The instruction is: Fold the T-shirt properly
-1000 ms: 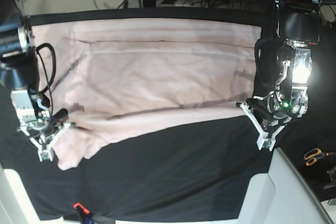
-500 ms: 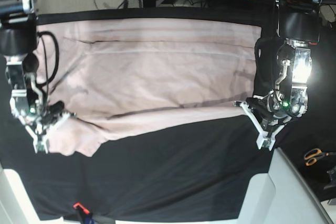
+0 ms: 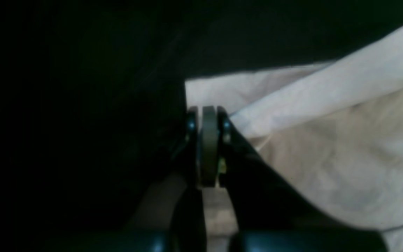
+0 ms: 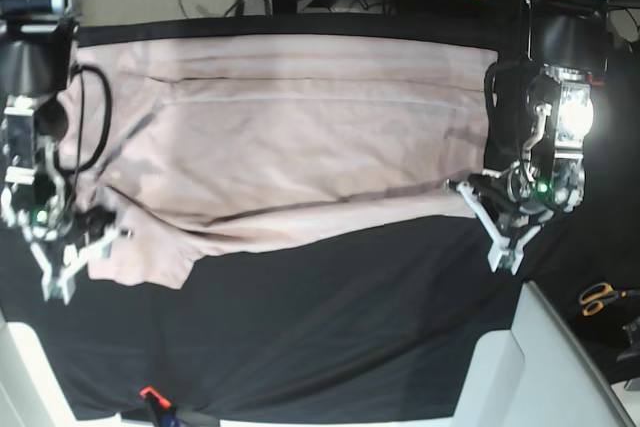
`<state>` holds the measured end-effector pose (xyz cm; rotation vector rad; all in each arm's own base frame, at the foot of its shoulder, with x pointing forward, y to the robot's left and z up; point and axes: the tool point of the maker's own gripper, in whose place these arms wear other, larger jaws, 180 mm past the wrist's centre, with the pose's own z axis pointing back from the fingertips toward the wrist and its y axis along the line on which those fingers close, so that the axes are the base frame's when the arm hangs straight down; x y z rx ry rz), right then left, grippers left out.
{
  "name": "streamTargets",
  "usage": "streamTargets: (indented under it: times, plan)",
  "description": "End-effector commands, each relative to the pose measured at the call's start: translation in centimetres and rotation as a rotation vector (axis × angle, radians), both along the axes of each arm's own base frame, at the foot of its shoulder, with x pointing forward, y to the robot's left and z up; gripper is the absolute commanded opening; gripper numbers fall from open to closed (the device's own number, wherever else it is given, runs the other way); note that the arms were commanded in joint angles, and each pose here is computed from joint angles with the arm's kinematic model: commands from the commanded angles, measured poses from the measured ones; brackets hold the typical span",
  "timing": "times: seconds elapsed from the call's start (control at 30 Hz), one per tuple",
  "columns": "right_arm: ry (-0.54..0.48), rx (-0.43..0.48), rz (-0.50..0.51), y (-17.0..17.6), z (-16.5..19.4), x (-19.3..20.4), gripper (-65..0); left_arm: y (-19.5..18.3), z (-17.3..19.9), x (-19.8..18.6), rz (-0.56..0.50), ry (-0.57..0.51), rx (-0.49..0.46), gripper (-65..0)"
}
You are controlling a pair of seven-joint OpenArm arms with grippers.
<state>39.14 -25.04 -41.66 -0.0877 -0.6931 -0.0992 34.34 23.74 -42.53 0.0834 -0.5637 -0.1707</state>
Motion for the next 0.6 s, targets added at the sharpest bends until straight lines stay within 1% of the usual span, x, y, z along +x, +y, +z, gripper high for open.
streamTargets:
  times: [0.0,0.07,0.13,0.23,0.3,0.4,0.57]
  plan:
    - [-0.084,-0.028,-0.012,-1.4,2.5,2.7,-33.2,0.5,1.7,1.5,0.001,-0.068,0.011,-65.0]
    - [-0.088,-0.016,-0.040,-2.3,2.3,4.6,-33.0,0.5,1.4,1.3,0.002,-0.070,0.009,-65.0]
    - [-0.055,0.009,-0.065,-3.0,0.8,5.5,-33.0,0.5,1.1,0.9,0.000,-0.064,0.008,-65.0]
    - [-0.029,0.066,-0.041,-2.7,-1.4,6.4,-33.0,0.5,1.0,0.8,0.000,-0.061,0.008,-65.0]
    - [-0.030,0.093,-0.048,-2.6,-2.4,6.5,-33.0,0.5,1.0,0.8,0.000,-0.061,0.008,-65.0]
    - [-0.003,0.120,-0.067,-2.1,-4.3,5.5,-33.3,0.6,0.7,0.4,0.001,-0.054,0.010,-65.0]
    - [0.000,0.117,-0.074,-2.0,-5.9,4.1,-33.5,0.6,0.6,0.3,0.001,-0.051,0.010,-65.0]
